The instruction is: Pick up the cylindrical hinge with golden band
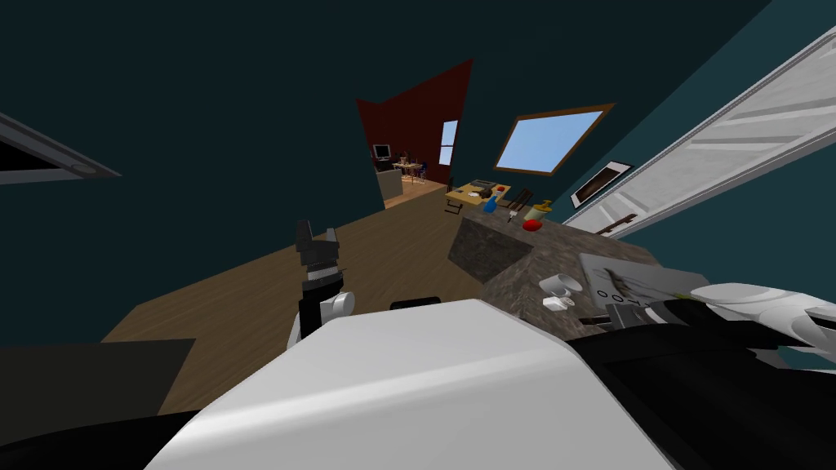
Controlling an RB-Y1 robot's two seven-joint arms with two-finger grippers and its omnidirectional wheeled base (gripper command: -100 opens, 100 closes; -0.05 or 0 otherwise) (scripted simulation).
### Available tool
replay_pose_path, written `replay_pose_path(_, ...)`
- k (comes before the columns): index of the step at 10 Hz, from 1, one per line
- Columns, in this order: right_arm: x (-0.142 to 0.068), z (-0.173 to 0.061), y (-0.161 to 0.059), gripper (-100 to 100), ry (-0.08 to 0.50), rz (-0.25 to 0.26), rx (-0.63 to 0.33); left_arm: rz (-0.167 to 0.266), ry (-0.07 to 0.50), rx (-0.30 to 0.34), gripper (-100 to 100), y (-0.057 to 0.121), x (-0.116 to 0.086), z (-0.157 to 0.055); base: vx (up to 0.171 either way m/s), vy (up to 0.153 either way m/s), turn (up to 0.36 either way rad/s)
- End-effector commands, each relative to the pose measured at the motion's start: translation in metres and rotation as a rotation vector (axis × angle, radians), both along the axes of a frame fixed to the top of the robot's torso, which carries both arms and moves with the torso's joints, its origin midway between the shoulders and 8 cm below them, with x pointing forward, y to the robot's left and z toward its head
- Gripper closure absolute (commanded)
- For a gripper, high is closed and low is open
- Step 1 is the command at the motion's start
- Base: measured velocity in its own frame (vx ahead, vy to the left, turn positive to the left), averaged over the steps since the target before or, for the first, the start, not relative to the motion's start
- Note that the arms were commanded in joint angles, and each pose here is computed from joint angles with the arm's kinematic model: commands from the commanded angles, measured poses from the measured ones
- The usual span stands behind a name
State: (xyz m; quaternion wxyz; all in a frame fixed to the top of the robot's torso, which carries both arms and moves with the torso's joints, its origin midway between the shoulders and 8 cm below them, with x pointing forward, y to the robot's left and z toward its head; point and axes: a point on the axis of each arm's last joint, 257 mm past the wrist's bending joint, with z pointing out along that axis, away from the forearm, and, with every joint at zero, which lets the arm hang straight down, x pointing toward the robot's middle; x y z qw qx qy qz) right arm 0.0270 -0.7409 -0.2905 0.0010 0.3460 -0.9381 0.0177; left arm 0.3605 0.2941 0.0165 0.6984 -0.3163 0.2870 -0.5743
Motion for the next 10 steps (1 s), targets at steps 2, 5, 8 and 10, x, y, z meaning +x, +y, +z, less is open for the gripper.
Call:
replay_pose_path(2,0.007,-0.007,0.01,100,-0.005,0.018,0.021,0.0,0.0,0.0,0,0.0,0.0,0.0,-0.009,-0.009,0.002)
replay_pose_path(5,0.02,-0.003,0.014,100,-0.008,0.029,0.017,0.0,0.0,0.0,0,0.0,0.0,0.0,-0.018,-0.02,-0.02)
replay_pose_path(8,0.03,0.001,0.017,100,-0.009,0.034,0.01,0.0,0.0,0.0,0,0.0,0.0,0.0,-0.017,-0.026,-0.018)
replay_pose_path(10,0.04,0.004,0.023,100,-0.01,0.039,0.006,0.0,0.0,0.0,0,0.0,0.0,0.0,-0.025,-0.028,-0.029)
